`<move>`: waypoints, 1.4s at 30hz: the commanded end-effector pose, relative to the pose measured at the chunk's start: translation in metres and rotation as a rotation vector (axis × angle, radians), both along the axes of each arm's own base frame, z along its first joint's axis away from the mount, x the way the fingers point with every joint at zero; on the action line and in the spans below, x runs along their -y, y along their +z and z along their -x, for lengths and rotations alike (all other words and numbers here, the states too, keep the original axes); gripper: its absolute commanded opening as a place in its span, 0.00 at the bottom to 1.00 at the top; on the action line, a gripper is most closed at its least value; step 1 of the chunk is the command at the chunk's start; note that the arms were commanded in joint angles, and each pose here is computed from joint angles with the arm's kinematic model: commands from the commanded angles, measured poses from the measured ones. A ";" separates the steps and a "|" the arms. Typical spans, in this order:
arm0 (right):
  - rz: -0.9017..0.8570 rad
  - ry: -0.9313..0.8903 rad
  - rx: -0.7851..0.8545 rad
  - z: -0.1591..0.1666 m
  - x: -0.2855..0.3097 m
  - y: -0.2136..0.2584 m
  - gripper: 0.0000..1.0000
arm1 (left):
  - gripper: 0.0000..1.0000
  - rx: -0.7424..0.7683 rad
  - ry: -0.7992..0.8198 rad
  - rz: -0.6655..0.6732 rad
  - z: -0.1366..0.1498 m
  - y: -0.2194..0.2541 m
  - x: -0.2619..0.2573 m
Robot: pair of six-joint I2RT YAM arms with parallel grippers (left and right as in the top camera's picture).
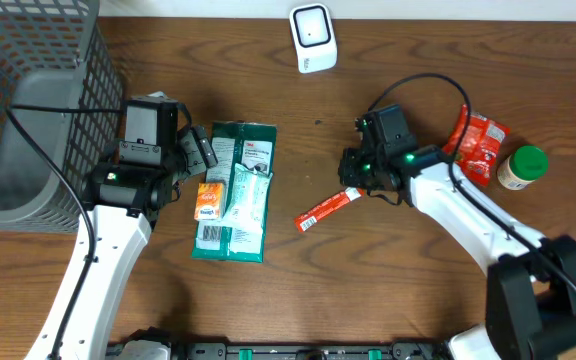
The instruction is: Scan the item barcode
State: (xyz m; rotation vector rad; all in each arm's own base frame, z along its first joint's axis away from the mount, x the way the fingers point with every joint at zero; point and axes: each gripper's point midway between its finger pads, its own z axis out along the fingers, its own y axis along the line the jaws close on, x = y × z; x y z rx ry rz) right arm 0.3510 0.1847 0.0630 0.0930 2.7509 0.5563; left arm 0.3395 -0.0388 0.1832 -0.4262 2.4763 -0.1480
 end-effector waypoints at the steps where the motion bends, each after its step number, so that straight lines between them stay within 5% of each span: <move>1: 0.082 0.100 0.036 -0.007 0.001 -0.021 0.16 | 0.84 0.002 0.003 -0.013 -0.001 0.001 -0.003; 9: 0.150 0.150 0.015 -0.007 0.005 -0.048 0.07 | 0.84 0.002 0.003 -0.013 -0.001 0.001 -0.003; 23: 0.205 0.176 -0.462 0.101 0.041 -0.059 0.08 | 0.84 0.002 0.003 -0.013 -0.001 0.001 -0.003; 28: 0.219 0.188 -0.541 0.116 0.045 -0.049 0.09 | 0.85 0.002 0.003 -0.013 -0.001 0.001 -0.003; 33: 0.221 0.335 -0.464 0.097 0.037 -0.017 0.16 | 0.84 0.002 0.003 -0.013 -0.001 0.001 -0.003; 37: 0.217 0.406 -0.388 0.083 0.032 -0.011 0.31 | 0.84 0.002 0.003 -0.013 -0.001 0.001 -0.003; 42: 0.229 0.532 -0.348 0.087 0.029 -0.020 0.24 | 0.84 0.002 0.003 -0.013 -0.001 0.001 -0.003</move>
